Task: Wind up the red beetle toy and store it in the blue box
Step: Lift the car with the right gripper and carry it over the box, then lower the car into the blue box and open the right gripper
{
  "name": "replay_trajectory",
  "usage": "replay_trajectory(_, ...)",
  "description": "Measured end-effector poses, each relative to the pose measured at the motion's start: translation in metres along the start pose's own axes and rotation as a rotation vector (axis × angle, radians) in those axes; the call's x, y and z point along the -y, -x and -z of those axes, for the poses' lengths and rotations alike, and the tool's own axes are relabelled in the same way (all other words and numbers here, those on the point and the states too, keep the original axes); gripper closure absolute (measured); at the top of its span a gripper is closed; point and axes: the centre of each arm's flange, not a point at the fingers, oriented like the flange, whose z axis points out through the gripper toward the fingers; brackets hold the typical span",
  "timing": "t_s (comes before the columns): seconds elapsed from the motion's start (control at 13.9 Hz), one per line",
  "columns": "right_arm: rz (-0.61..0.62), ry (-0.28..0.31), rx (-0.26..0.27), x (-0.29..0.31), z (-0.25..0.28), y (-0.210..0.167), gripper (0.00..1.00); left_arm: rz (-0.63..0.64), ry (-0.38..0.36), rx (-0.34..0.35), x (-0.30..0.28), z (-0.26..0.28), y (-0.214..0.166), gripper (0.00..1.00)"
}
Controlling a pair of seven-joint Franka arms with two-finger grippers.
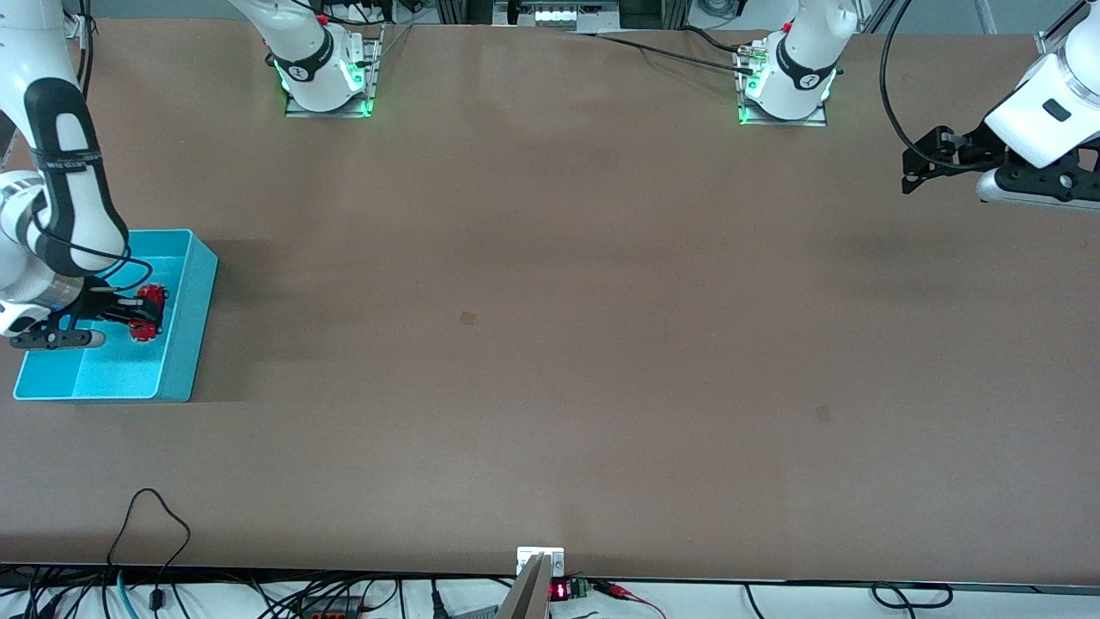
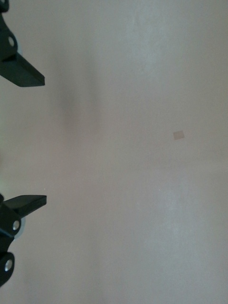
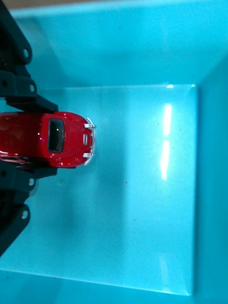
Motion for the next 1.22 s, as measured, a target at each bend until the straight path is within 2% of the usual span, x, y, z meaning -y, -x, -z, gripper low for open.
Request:
replay_trajectory(0.29,0.007,0.029,0.011,-0.006,-0.023,0.003,0.52,0.001,0.0,0.0,0.0,0.0,0.0,0.0)
replay_trajectory(0.57,0.014,0.056,-0.011,-0.016,-0.033,0.004,0.52,0.001,0.0,0.0,0.001,0.0,0.0,0.0)
replay_trajectory(0.79,0.054,0.064,-0.016,-0.018,-0.036,0.005,0.29,0.002,0.0,0.0,0.001,0.0,0.0,0.0)
replay_trajectory(0.93,0.064,0.067,-0.022,-0.019,-0.034,0.003,0.04,0.002,0.0,0.0,0.001,0.0,0.0,0.0)
replay_trajectory(1.0,0.064,0.068,-0.029,-0.02,-0.029,0.001,0.0,0.002,0.0,0.0,0.001,0.0,0.0,0.0)
replay_trajectory(1.22,0.075,0.038,-0.054,-0.011,0.023,-0.011,0.0,0.002,0.0,0.0,0.001,0.0,0.0,0.0)
